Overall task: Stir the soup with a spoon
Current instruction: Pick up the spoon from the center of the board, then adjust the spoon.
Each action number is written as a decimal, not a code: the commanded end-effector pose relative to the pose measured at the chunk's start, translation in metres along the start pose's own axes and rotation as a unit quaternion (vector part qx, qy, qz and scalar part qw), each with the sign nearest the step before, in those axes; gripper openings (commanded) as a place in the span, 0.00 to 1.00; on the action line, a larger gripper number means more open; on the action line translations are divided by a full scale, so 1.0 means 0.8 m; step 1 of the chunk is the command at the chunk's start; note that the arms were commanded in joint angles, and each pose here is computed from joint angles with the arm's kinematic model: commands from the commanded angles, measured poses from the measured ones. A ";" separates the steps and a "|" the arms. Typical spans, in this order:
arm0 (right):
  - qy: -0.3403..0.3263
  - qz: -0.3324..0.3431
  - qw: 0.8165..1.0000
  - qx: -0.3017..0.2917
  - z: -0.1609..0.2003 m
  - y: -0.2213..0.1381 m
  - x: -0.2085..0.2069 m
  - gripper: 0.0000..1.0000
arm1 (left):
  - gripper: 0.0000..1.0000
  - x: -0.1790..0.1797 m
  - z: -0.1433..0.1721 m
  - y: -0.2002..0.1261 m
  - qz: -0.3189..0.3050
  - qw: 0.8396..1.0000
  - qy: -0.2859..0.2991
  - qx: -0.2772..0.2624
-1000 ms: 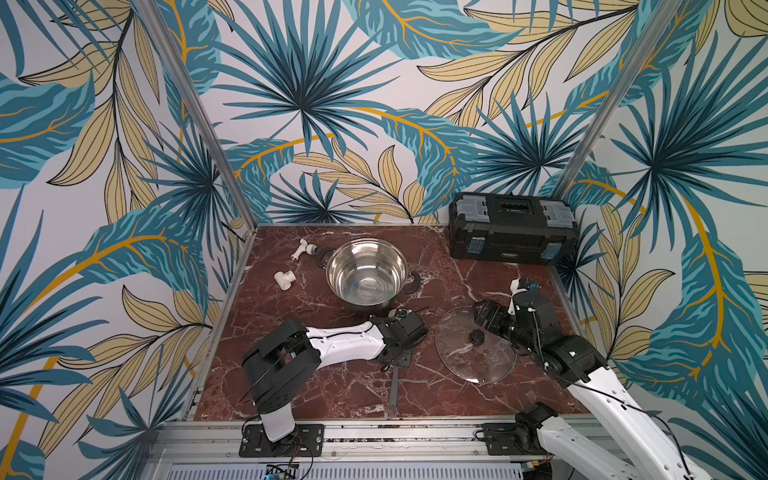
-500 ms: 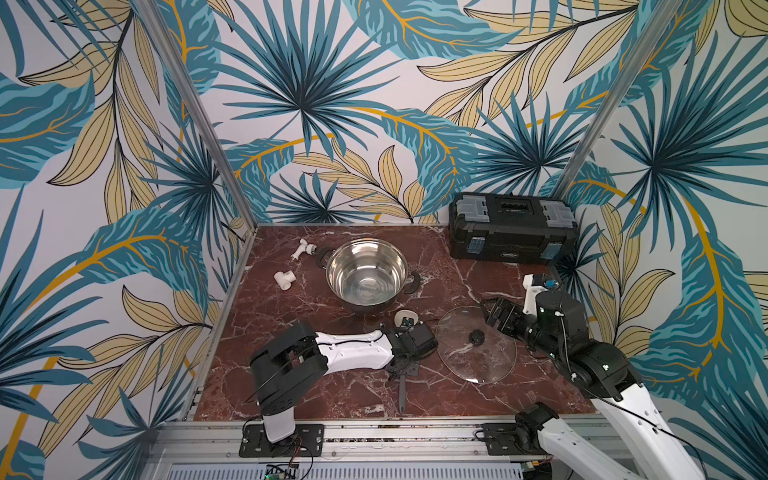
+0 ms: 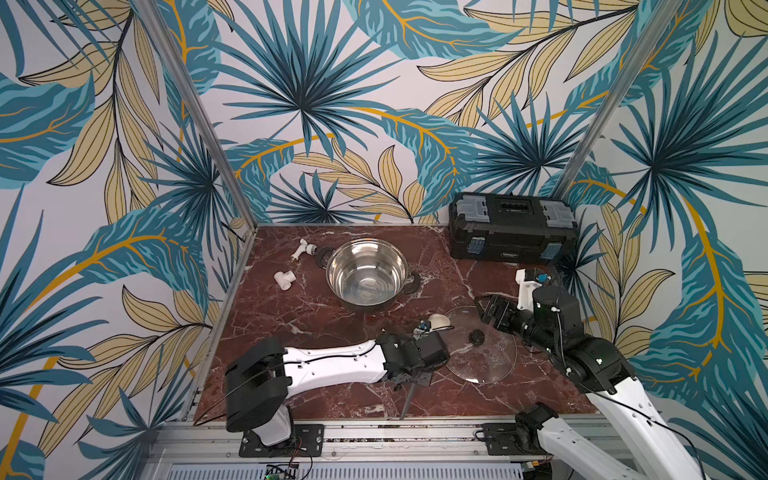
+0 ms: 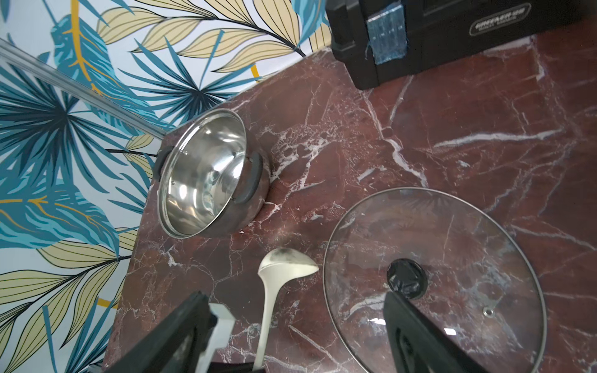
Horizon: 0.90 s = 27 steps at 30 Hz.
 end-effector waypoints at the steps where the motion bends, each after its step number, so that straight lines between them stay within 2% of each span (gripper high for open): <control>1: -0.024 -0.069 0.997 -0.015 -0.007 -0.004 0.030 0.92 | 0.00 -0.017 -0.077 -0.095 0.048 0.991 0.003 -0.127; 4: 0.004 -0.126 0.992 0.020 0.004 0.007 0.057 0.92 | 0.00 -0.011 -0.107 -0.140 0.088 0.975 -0.033 -0.200; 9: 0.058 -0.207 0.976 0.041 0.022 0.014 0.086 0.89 | 0.00 0.007 -0.146 -0.198 0.157 0.929 -0.092 -0.321; 13: 0.069 -0.245 0.965 0.063 0.041 0.017 0.109 0.88 | 0.00 0.027 -0.169 -0.234 0.197 0.896 -0.129 -0.375; 15: 0.077 -0.256 0.961 0.069 0.052 0.018 0.122 0.87 | 0.00 0.037 -0.180 -0.253 0.218 0.874 -0.152 -0.406; 19: 0.084 -0.287 0.951 0.075 0.067 0.017 0.156 0.86 | 0.00 0.054 -0.196 -0.278 0.265 0.838 -0.185 -0.441; 23: 0.059 -0.295 0.949 0.098 0.093 0.014 0.190 0.86 | 0.00 0.078 -0.205 -0.296 0.293 0.803 -0.219 -0.471; 27: 0.076 -0.310 0.944 0.087 0.094 0.011 0.201 0.86 | 0.00 0.095 -0.201 -0.298 0.307 0.783 -0.245 -0.482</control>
Point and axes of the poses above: each gripper's point midway between its finger pads, its own y axis out along the fingers, its own x axis along the line the jaws close on, z = x × y, the point moved 1 cm from there along -y, back along the fingers, and after that the axes turned 12 degrees about y, right-handed, at the moved point
